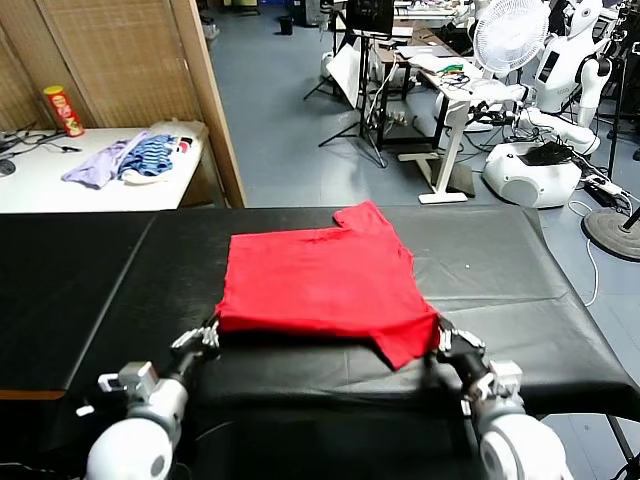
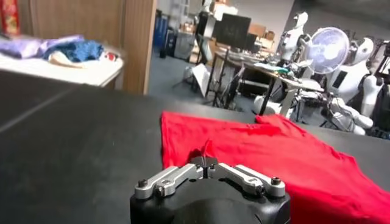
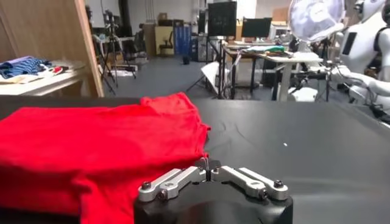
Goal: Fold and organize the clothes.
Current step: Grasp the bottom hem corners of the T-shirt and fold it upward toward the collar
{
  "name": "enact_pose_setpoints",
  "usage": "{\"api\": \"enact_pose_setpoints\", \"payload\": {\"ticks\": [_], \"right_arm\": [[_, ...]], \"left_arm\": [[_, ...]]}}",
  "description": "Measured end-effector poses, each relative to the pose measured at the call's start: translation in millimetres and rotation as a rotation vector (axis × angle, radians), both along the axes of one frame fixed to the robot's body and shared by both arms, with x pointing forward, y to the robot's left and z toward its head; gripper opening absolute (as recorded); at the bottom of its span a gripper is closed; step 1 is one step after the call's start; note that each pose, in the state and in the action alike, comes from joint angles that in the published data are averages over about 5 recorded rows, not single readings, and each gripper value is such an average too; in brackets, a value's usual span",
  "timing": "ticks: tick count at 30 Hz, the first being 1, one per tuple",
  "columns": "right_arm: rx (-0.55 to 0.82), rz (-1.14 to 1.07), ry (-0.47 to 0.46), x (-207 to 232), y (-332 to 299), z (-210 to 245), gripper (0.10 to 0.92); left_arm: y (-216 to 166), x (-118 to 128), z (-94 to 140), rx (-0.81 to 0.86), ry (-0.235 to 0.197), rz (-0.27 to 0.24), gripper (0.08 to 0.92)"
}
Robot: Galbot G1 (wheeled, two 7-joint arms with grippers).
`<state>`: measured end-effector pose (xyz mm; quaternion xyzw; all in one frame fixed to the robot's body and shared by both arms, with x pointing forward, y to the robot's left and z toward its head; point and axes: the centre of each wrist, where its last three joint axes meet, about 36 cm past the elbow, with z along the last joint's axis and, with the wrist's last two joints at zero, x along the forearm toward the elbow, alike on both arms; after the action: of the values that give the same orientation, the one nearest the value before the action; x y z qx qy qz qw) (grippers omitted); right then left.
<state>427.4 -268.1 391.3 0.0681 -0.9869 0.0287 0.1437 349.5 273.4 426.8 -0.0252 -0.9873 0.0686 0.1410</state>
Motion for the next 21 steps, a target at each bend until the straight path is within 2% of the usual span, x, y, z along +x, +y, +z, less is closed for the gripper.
{"api": "enact_pose_setpoints", "payload": {"ticks": [7,10,15,18,21], "right_arm": [[0.01,0.069,-0.011,39,12,-8,0.122],[0.008,0.079,0.01,41,12,-7,0.179],[0.007,0.078,0.036,24,8,0,0.445],[0.004,0.082,0.033,6,6,7,0.611],[-0.003,0.09,0.029,-14,6,13,0.743]], "left_arm": [[11,31,-15,0.063,0.014,0.018,0.125],[15,40,-19,0.082,0.018,0.022,0.125],[17,44,-20,0.098,0.022,0.021,0.148],[17,42,-20,0.103,0.024,0.022,0.266],[18,37,-20,0.11,0.029,0.022,0.434]]}}
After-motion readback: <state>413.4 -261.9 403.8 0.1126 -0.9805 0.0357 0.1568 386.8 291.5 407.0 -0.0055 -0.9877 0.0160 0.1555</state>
